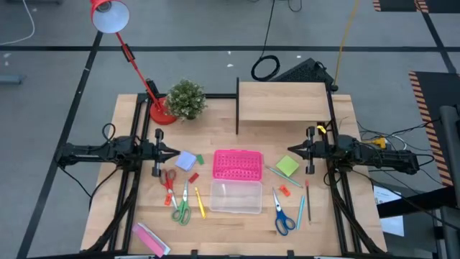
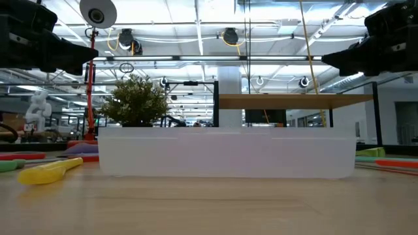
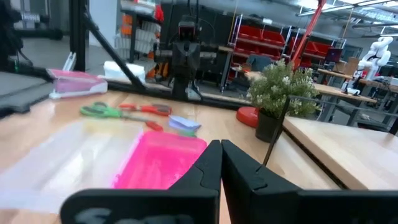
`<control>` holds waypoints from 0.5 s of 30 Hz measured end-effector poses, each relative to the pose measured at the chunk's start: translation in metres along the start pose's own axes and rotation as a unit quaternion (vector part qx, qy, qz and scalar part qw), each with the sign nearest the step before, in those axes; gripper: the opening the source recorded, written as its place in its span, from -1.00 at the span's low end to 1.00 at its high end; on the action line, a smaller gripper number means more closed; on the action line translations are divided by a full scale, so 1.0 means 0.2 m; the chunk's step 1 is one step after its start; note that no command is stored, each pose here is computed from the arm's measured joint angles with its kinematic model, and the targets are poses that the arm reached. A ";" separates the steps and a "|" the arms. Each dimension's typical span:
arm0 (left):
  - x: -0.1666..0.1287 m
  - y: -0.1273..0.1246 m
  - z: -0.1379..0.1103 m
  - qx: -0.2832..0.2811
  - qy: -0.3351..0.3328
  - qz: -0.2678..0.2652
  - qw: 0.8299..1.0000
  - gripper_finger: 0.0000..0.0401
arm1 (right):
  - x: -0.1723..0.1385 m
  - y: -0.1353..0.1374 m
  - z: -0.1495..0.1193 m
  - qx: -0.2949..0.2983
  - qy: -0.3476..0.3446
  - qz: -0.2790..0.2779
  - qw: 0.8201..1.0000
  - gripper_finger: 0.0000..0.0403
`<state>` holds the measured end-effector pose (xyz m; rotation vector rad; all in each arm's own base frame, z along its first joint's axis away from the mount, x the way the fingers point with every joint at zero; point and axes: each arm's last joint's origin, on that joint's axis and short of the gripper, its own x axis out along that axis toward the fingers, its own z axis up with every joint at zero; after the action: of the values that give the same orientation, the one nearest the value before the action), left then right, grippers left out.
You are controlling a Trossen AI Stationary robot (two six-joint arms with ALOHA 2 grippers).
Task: Pack school essentials
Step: Put the light blue pencil into the pink supply box
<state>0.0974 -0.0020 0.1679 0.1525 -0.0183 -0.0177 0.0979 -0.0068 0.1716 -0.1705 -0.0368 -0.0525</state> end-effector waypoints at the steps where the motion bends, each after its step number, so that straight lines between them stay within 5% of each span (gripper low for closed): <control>1: 0.00 0.00 0.00 0.000 0.000 0.000 1.000 -0.87 | 0.00 0.00 0.01 0.008 -0.009 -0.001 1.000 -1.00; 7: 0.00 0.00 0.00 0.000 0.000 0.000 1.000 -0.87 | 0.00 0.00 0.02 0.026 0.002 0.001 1.000 -1.00; 15: 0.00 0.00 0.00 0.000 0.000 0.000 1.000 -0.87 | 0.01 -0.04 0.25 0.027 -0.019 -0.004 0.999 -1.00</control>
<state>0.0974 -0.0020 0.1678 0.1526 -0.0183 -0.0174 0.0987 -0.0069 0.2218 -0.1182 -0.0764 -0.0560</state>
